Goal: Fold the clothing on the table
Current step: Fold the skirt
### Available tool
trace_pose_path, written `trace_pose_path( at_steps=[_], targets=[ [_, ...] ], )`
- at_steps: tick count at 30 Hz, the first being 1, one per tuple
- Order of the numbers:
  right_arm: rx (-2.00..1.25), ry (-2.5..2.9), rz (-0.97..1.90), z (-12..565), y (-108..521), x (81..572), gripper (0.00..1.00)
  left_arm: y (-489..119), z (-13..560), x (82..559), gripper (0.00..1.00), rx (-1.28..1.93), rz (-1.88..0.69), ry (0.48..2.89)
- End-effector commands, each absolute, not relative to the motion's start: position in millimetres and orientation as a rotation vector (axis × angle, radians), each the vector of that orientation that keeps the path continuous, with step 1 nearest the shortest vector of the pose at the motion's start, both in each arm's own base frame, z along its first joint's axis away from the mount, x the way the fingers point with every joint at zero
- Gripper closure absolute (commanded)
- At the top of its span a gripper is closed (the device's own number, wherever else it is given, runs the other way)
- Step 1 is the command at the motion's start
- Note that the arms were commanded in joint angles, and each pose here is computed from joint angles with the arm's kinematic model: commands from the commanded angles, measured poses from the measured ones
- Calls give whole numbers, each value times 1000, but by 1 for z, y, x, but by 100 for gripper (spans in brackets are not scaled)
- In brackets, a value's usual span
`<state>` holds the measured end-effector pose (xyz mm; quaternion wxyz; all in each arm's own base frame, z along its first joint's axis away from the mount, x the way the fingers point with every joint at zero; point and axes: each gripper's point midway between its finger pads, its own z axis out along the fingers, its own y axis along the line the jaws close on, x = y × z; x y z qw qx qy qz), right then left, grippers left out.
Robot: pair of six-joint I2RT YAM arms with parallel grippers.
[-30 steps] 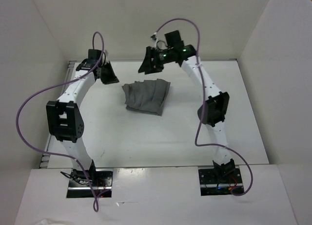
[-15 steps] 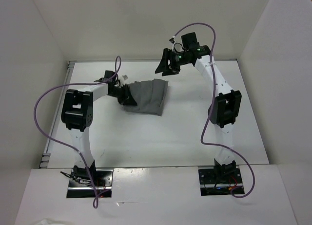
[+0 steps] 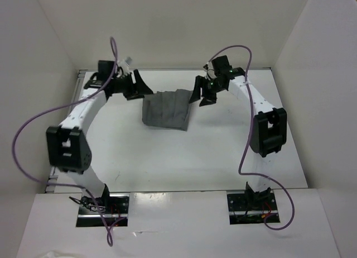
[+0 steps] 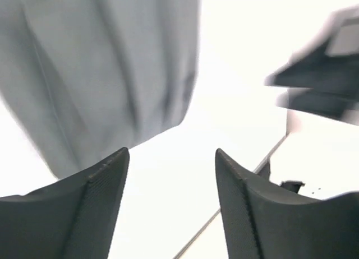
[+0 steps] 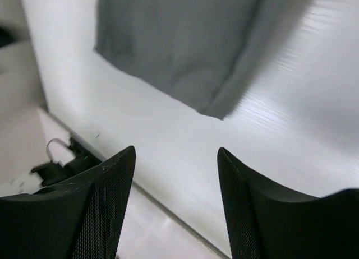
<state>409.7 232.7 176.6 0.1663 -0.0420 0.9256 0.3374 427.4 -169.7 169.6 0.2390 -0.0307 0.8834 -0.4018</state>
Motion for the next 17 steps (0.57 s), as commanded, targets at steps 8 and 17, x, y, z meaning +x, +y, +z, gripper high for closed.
trace_pose_path(
  at_steps=[8,17],
  targets=[
    [496,2846,450,57,144,344,34,-133,101,319,29,-469,-916,2513],
    [504,2881,387,43,141,330,33,-138,90,313,30,-524,-917,2526]
  ],
)
